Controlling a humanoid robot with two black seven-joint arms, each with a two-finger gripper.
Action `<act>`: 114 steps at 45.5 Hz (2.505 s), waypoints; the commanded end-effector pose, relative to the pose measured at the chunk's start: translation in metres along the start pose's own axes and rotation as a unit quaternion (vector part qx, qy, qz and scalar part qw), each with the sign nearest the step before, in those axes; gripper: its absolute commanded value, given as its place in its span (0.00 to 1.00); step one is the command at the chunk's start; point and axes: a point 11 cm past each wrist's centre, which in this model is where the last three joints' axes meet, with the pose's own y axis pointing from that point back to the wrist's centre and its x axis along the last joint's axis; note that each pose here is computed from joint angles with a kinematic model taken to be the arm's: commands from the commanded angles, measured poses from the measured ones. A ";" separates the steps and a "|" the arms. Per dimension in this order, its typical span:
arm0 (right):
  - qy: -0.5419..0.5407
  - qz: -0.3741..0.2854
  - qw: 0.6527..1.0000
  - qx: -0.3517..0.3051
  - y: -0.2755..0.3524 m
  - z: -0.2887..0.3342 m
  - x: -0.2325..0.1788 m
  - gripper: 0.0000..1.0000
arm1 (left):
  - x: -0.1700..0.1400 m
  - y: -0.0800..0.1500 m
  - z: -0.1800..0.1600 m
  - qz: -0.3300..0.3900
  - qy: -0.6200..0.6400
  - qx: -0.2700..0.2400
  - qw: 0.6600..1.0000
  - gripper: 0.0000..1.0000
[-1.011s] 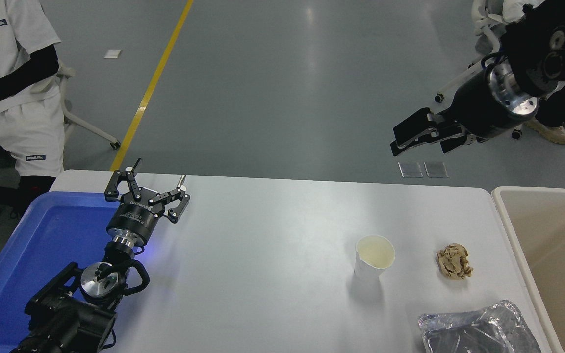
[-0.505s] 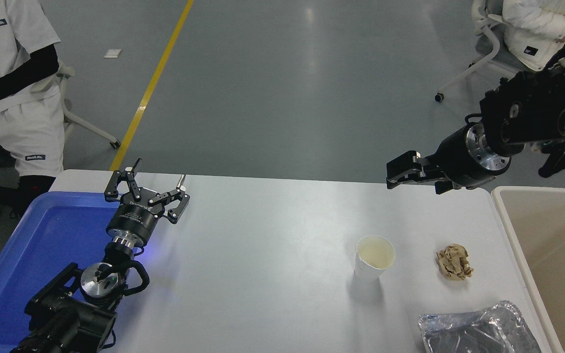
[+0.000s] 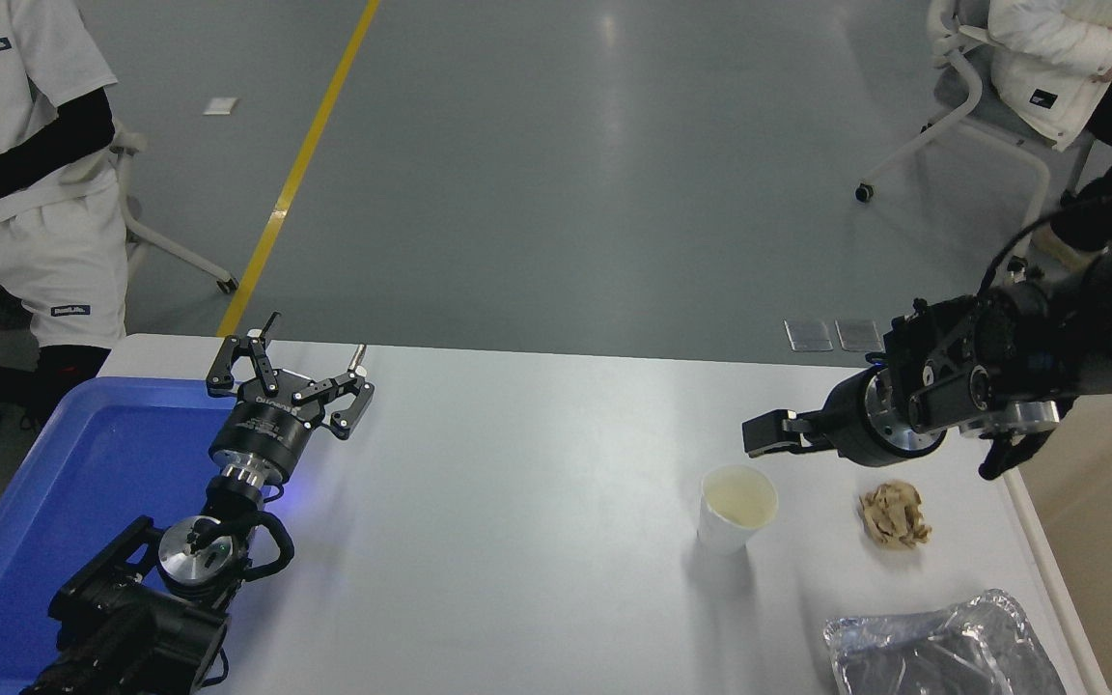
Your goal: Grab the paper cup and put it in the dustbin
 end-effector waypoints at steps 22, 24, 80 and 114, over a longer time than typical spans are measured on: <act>-0.019 0.063 0.998 -0.001 -0.044 0.012 -0.017 1.00 | 0.000 0.000 0.000 0.000 0.000 0.000 1.000 0.99; -0.021 0.060 0.998 0.001 -0.046 0.012 -0.020 1.00 | 0.000 0.000 0.000 0.000 0.000 0.000 1.000 0.99; 0.032 0.109 0.993 0.025 -0.066 0.008 -0.039 0.00 | 0.000 0.000 0.000 0.001 0.000 0.000 1.000 0.99; 0.035 0.148 0.988 0.025 0.029 0.005 0.038 0.00 | 0.000 0.000 0.000 0.000 0.000 0.000 1.000 0.99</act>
